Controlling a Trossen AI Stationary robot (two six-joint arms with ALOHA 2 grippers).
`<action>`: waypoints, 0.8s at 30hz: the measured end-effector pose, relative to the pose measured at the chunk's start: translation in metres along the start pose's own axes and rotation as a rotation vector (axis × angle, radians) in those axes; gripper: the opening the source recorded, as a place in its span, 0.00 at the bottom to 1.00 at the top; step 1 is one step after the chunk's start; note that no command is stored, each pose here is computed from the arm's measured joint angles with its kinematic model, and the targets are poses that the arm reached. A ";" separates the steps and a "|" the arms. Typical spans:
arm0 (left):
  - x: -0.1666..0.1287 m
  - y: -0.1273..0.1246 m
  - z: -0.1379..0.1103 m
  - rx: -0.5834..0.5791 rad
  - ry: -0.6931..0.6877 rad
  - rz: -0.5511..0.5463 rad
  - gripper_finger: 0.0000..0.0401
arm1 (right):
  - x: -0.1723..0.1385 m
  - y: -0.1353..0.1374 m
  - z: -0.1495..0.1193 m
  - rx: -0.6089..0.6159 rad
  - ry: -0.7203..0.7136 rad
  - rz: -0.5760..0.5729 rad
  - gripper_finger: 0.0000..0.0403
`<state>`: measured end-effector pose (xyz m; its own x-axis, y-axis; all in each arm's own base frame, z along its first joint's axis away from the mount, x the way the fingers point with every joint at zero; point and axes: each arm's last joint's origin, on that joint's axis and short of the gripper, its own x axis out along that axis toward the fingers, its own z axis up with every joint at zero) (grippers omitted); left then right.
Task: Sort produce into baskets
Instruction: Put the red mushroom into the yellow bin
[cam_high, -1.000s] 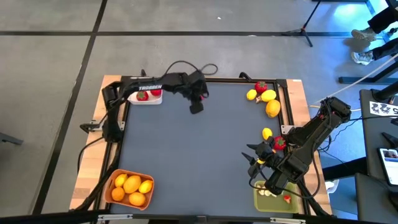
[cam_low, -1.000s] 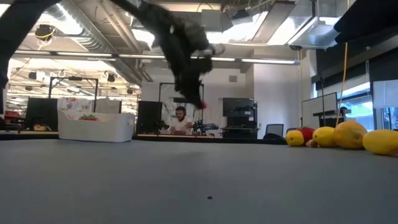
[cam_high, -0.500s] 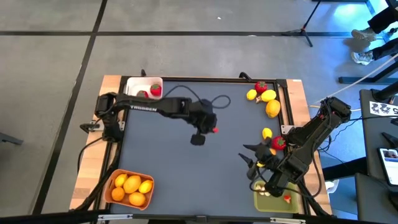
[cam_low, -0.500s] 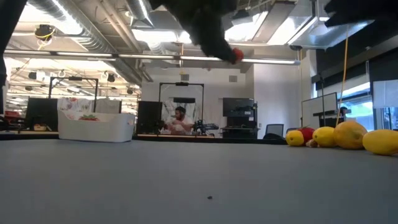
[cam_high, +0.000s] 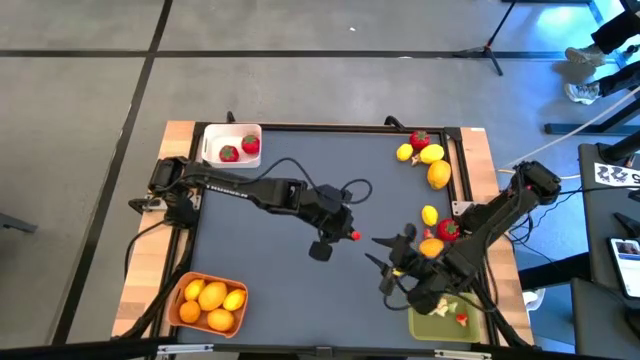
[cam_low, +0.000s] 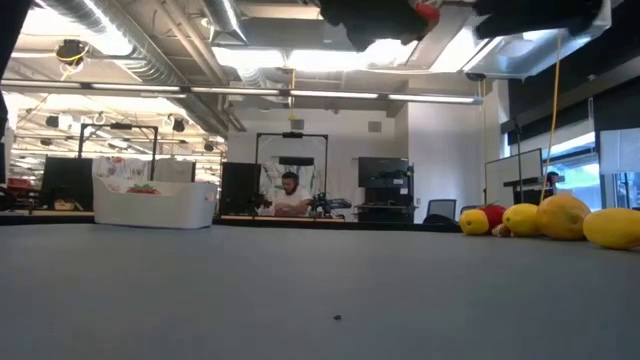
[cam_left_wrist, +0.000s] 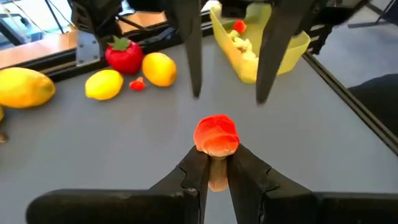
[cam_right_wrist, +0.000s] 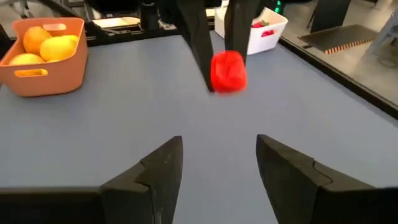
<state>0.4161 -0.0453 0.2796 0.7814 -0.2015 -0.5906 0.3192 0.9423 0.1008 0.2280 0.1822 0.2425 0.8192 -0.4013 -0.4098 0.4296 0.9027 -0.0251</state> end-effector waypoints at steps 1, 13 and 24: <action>0.001 -0.002 -0.001 -0.002 0.000 -0.004 0.12 | 0.004 0.001 0.001 -0.013 -0.001 0.003 0.51; 0.006 -0.009 -0.007 0.001 0.014 -0.014 0.12 | 0.030 -0.002 0.014 -0.106 0.016 0.035 0.42; 0.005 -0.009 -0.008 0.001 0.022 -0.018 0.12 | 0.034 0.001 0.014 -0.142 0.013 0.054 0.25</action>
<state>0.4131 -0.0529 0.2691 0.7635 -0.2127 -0.6098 0.3337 0.9383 0.0906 0.2621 0.1672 0.2416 0.8344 -0.3501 -0.4257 0.3262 0.9362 -0.1306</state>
